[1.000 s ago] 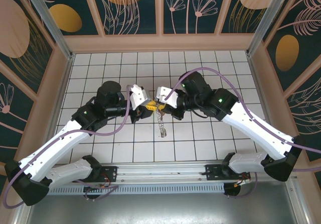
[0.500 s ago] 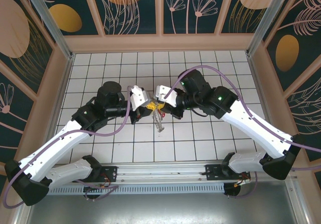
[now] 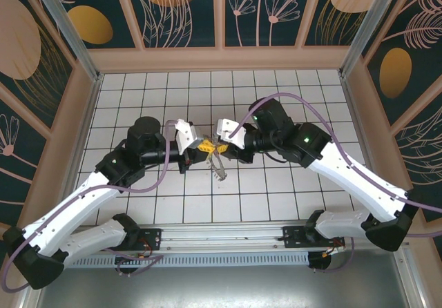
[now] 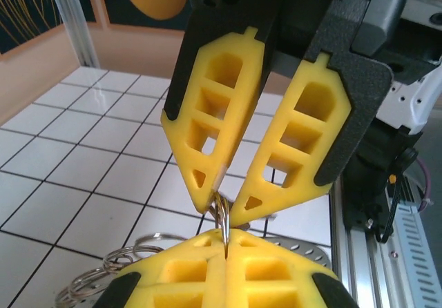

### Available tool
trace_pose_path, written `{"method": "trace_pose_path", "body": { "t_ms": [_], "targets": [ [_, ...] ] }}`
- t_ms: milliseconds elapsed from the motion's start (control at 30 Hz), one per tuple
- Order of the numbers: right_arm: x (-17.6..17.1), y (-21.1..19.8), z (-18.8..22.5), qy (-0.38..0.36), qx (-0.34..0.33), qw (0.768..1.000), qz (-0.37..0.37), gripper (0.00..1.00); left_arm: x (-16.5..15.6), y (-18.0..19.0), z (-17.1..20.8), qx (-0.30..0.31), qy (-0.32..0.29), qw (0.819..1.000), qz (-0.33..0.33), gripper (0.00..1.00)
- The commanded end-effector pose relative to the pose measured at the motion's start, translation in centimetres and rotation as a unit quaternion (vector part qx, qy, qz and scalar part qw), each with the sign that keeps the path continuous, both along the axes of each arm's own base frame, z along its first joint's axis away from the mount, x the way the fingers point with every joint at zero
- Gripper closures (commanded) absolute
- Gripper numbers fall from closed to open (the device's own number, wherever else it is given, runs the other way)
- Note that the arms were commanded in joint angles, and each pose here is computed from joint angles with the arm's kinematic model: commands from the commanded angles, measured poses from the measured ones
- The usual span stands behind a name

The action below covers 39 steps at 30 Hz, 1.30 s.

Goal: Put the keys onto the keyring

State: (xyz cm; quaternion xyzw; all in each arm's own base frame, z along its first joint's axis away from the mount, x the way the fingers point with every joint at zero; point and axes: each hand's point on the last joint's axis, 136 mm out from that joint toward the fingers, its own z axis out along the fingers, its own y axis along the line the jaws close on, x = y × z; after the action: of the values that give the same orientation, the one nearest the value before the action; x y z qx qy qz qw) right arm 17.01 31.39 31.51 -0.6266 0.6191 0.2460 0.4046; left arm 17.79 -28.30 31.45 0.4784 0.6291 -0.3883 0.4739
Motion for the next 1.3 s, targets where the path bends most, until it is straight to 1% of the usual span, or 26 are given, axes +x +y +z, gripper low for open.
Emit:
{"method": "trace_pose_path", "body": {
  "t_ms": [0,67,233,400,567,667,867,933,1100,1267],
  "targets": [
    [-0.7,0.0,0.8,-0.002,0.023,1.0,0.005,0.83,-1.4,-0.2,4.2,-0.074,-0.035,0.996,-0.029,1.0],
    [-0.8,-0.1,1.1,-0.004,0.031,0.999,0.006,0.84,-1.7,-0.1,4.5,-0.084,-0.036,0.995,-0.034,1.0],
    [-1.3,-0.1,2.0,-0.007,0.052,0.999,0.012,0.83,-2.3,0.1,5.4,-0.108,-0.04,0.993,-0.041,1.0],
    [-2.0,0.0,3.3,-0.008,0.079,0.996,0.028,0.82,-2.5,0.0,5.2,-0.114,-0.037,0.992,-0.047,1.0],
    [-2.6,-0.1,4.3,-0.013,0.102,0.994,0.034,0.84,-2.5,0.0,5.6,-0.129,-0.041,0.99,-0.045,1.0],
    [-2.9,-0.3,4.5,-0.011,0.109,0.993,0.037,0.82,-2.5,0.1,5.7,-0.134,-0.042,0.989,-0.045,1.0],
    [-2.6,-1.1,3.9,-0.008,0.103,0.995,0.012,0.75,-2.7,0.2,6.0,-0.137,-0.045,0.988,-0.047,1.0],
    [-2.2,-1.4,3.8,-0.011,0.1,0.995,-0.005,0.74,-2.7,0.1,6.0,-0.137,-0.045,0.988,-0.047,1.0],
    [-1.3,-2.1,4.7,-0.034,0.11,0.993,-0.038,0.73,-2.6,0.1,5.9,-0.136,-0.046,0.988,-0.049,1.0],
    [-1.3,-2.5,5.9,-0.046,0.133,0.989,-0.044,0.69,-2.6,0.0,5.8,-0.134,-0.046,0.989,-0.051,1.0]
  ]
}}
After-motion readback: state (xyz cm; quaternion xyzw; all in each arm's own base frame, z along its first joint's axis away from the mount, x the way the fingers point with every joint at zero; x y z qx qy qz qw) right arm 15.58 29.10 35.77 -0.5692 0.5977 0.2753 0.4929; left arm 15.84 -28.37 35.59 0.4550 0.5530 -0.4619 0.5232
